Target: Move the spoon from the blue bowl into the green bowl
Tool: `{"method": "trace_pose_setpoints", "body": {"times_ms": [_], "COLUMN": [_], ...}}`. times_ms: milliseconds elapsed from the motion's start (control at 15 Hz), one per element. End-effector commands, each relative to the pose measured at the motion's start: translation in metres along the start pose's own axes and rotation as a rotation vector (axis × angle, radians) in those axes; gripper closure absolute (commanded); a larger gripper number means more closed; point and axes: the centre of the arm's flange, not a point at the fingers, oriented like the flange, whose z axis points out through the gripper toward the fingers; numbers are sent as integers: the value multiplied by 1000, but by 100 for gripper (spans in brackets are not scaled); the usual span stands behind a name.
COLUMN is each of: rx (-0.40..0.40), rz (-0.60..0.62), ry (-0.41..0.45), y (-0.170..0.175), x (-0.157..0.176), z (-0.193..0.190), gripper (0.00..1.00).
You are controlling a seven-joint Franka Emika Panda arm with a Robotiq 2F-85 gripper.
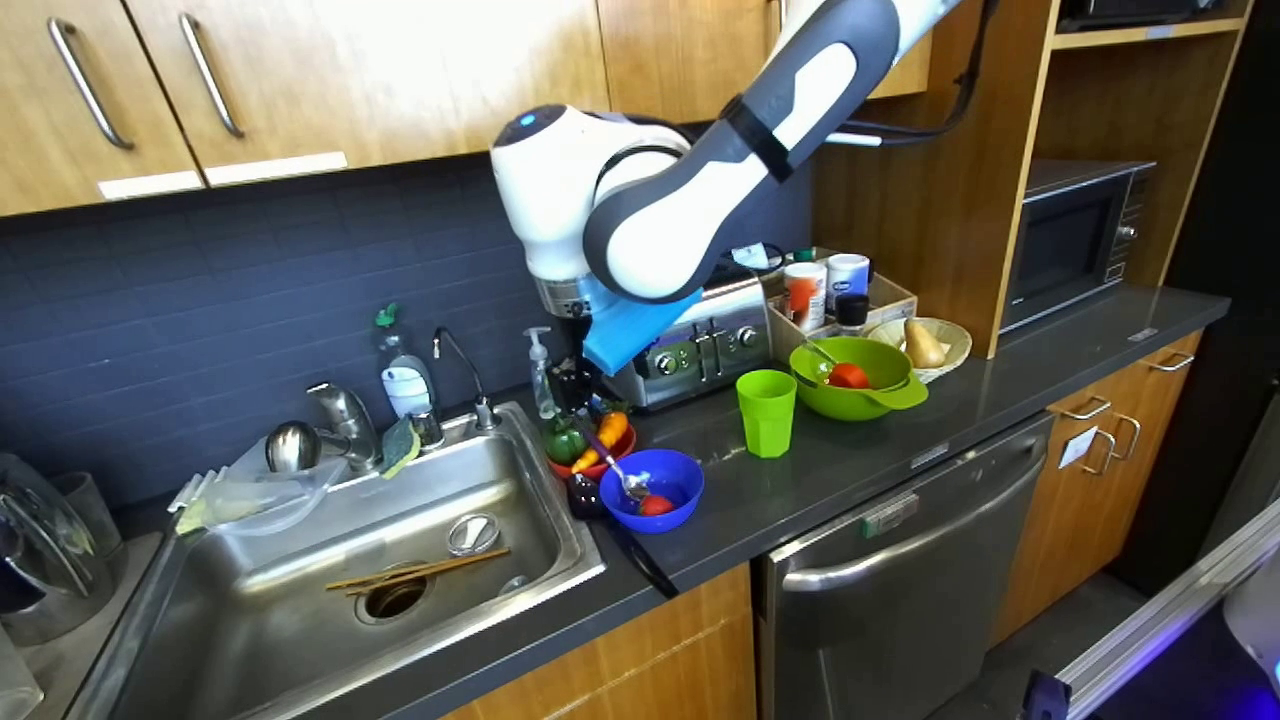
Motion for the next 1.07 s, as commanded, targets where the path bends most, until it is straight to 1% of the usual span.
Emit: {"method": "trace_pose_setpoints", "body": {"times_ms": [0,200,667,867,1000], "rx": [-29,-36,4,18,12], "rz": [12,15,12,13,20], "ry": [-22,-44,-90,-107,-117], "y": [-20,-24,-43,-43,-35], "x": [22,34,52,61,68], "z": [10,24,37,44,55], "gripper": [0,0,0,0,0]}}
